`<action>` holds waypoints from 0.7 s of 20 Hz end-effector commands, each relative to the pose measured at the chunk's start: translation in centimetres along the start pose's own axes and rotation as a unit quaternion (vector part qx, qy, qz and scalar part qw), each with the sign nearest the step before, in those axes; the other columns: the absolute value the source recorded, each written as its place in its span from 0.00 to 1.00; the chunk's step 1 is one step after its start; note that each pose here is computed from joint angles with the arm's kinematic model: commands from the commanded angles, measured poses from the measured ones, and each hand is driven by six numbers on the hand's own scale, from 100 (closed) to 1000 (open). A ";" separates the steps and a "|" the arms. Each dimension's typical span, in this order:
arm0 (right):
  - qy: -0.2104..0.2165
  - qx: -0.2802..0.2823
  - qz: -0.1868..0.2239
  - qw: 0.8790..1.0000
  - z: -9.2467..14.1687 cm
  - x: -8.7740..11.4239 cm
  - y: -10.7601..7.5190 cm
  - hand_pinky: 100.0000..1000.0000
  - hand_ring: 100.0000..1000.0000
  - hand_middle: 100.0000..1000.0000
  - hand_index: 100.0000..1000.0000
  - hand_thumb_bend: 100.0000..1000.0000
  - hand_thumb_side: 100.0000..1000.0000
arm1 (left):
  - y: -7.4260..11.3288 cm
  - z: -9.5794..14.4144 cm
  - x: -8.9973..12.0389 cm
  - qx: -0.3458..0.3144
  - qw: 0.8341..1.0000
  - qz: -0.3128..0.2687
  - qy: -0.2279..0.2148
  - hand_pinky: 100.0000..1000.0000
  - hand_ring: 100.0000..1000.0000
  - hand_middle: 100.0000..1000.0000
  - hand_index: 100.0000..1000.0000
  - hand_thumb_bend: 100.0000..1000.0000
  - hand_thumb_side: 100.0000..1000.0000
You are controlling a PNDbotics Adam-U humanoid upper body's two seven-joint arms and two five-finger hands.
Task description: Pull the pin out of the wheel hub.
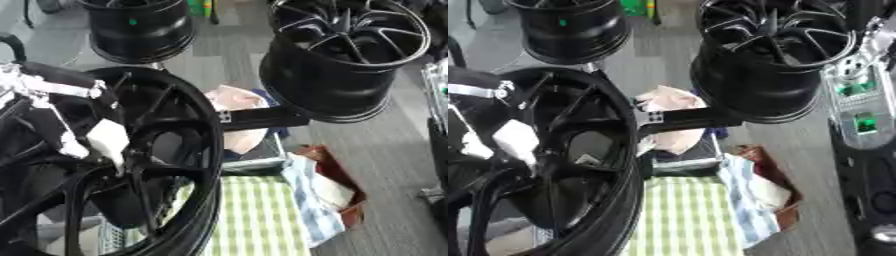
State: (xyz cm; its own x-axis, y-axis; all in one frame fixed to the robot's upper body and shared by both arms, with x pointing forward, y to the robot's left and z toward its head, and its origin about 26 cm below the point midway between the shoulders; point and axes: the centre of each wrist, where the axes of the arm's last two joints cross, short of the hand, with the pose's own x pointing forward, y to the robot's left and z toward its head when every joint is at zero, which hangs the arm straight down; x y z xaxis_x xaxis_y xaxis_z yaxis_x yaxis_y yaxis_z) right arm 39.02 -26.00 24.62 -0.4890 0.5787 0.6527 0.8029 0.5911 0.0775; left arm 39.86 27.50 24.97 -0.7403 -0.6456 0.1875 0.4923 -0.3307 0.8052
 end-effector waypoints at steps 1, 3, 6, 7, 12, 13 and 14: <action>-0.011 -0.014 -0.009 1.000 -0.9 0.7 -0.4 0.69 0.72 0.63 0.79 0.00 0.64 | 0.6 0.9 0.1 -0.009 1.000 -0.010 -0.007 0.74 0.61 0.47 0.68 0.28 0.16; -0.010 -0.015 -0.009 1.000 -0.9 0.6 -0.5 0.69 0.72 0.63 0.79 0.00 0.64 | 0.5 0.8 0.1 -0.010 1.000 -0.005 -0.010 0.74 0.61 0.47 0.68 0.26 0.13; -0.008 -0.016 -0.009 1.000 -0.9 0.6 -0.5 0.69 0.72 0.63 0.79 0.00 0.65 | 0.4 0.8 0.1 -0.009 1.000 0.002 -0.014 0.73 0.60 0.46 0.66 0.22 0.10; -0.007 -0.017 -0.010 1.000 -0.9 0.6 -0.6 0.69 0.72 0.63 0.79 0.00 0.65 | 0.4 0.7 0.1 -0.008 1.000 0.004 -0.015 0.73 0.60 0.46 0.65 0.22 0.10; -0.007 -0.016 -0.011 1.000 -0.8 0.6 -0.6 0.69 0.72 0.63 0.79 0.00 0.64 | 0.5 0.8 0.1 -0.006 1.000 0.013 -0.013 0.70 0.57 0.41 0.58 0.22 0.00; -0.008 -0.016 -0.011 1.000 -0.8 0.6 -0.5 0.69 0.72 0.63 0.79 0.00 0.65 | 0.5 0.9 0.1 -0.003 1.000 0.014 -0.011 0.70 0.56 0.39 0.55 0.21 0.00; -0.008 -0.015 -0.011 1.000 -0.8 0.6 -0.5 0.69 0.72 0.63 0.79 0.00 0.65 | 0.6 0.9 0.1 0.000 1.000 0.015 -0.010 0.69 0.55 0.37 0.53 0.21 0.00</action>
State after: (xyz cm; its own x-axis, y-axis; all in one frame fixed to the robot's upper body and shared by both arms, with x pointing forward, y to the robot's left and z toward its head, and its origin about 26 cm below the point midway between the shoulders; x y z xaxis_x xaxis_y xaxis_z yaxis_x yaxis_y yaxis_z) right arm 38.96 -26.24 24.43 -0.4867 0.5715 0.6607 0.8058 0.5859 0.0868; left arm 39.80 27.42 24.70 -0.7274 -0.6411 0.2448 0.5345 -0.3055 0.7881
